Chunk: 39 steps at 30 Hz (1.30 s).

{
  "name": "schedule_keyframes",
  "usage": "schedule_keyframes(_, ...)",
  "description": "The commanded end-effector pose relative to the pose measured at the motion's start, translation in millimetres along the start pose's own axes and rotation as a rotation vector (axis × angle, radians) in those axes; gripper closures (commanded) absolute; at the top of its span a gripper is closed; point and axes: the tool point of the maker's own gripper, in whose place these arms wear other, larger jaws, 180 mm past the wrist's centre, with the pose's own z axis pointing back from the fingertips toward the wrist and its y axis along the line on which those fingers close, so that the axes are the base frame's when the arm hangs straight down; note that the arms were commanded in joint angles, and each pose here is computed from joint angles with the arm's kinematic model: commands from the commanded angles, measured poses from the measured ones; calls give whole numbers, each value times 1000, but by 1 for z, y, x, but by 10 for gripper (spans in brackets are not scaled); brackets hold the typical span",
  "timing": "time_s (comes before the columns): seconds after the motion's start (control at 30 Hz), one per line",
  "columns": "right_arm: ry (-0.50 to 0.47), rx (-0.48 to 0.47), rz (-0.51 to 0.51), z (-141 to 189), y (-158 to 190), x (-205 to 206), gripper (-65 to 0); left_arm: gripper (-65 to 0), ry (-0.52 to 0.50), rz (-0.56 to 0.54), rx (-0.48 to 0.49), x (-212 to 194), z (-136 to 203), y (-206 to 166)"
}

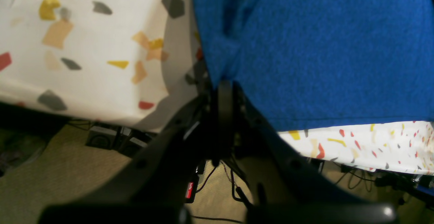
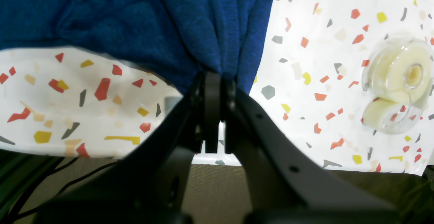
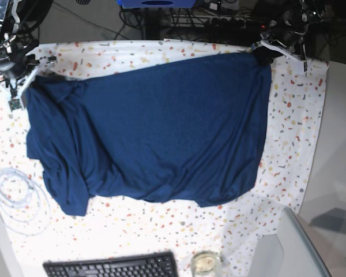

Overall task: Layout the t-shirt on the table in an organized manner, then fold the t-shirt properly
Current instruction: 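Hold the shirt edge with both grippers and tug it taut, then pull the shirt edge with the right gripper away from the left gripper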

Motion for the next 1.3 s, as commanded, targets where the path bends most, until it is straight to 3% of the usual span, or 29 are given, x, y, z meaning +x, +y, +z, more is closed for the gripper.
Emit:
schedule_keyframes(0.0, -29, -18, 11, 4, -7, 8, 0, 0, -11, -16, -4, 6, 4, 1)
schedule_keyframes(0.13, -32, -17, 14, 4, -6, 10, 0, 0, 40, -65, 0, 13, 10, -3)
schedule_keyframes(0.4, -35, -11, 22, 4, -4, 11, 0, 0, -132, -239, 2, 84, 38, -38)
schedule_keyframes(0.63, -11, 183, 139, -3, 79, 3, 0, 0, -99, -204, 75, 85, 41, -18)
schedule_keyframes(0.8, -22, 248, 128, -3, 113, 8, 0, 0, -79, -191, 108, 81, 43, 0)
schedule_keyframes(1.03, 23, 249, 114, -10, 111, -7, 0, 0, -100, -185, 164, 90, 55, 21)
schedule_keyframes(1.27, 41, 147, 21, -11, 74, -15, 0, 0, -98, -188, 167, 91, 56, 23)
